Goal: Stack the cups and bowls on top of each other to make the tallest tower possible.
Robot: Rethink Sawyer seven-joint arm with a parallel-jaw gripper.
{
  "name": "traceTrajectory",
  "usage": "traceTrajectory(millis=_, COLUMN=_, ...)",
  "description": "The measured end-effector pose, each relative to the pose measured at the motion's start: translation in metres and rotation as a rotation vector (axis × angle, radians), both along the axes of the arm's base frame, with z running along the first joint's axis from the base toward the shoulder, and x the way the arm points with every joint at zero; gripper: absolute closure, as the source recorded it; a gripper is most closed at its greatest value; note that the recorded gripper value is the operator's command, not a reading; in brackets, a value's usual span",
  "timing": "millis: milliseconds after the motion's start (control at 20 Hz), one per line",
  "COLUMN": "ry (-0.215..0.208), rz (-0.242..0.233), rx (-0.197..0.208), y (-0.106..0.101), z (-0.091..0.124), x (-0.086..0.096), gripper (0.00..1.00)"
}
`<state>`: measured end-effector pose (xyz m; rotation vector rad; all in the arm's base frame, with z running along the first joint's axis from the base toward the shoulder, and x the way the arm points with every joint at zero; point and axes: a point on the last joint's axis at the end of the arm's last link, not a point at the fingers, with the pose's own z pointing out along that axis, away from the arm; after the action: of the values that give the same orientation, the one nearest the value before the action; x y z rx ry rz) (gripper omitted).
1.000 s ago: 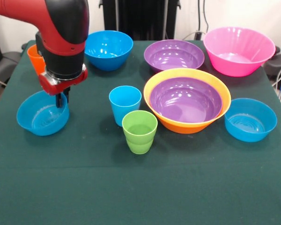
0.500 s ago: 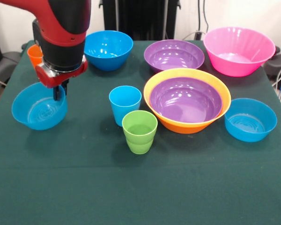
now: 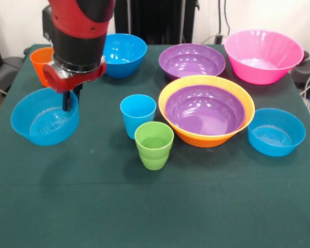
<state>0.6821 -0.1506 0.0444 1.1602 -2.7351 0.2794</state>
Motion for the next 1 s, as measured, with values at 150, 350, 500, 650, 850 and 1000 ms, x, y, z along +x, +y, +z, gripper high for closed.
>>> traceTrajectory(millis=150, ry=-0.018, rz=-0.008, rx=-0.019, y=0.009, z=0.016, x=0.012, gripper=1.00)
traceTrajectory(millis=350, ry=-0.027, rz=-0.025, rx=-0.049, y=0.027, z=0.043, x=0.029, gripper=1.00)
traceTrajectory(millis=500, ry=-0.034, rz=-0.028, rx=-0.066, y=0.036, z=0.054, x=0.037, gripper=1.00)
traceTrajectory(millis=650, ry=-0.044, rz=-0.035, rx=-0.092, y=0.048, z=0.065, x=0.044, gripper=1.00)
traceTrajectory(millis=850, ry=-0.072, rz=-0.053, rx=-0.118, y=0.073, z=0.077, x=0.058, gripper=1.00)
traceTrajectory(millis=1000, ry=-0.094, rz=-0.072, rx=-0.123, y=0.091, z=0.081, x=0.067, gripper=1.00)
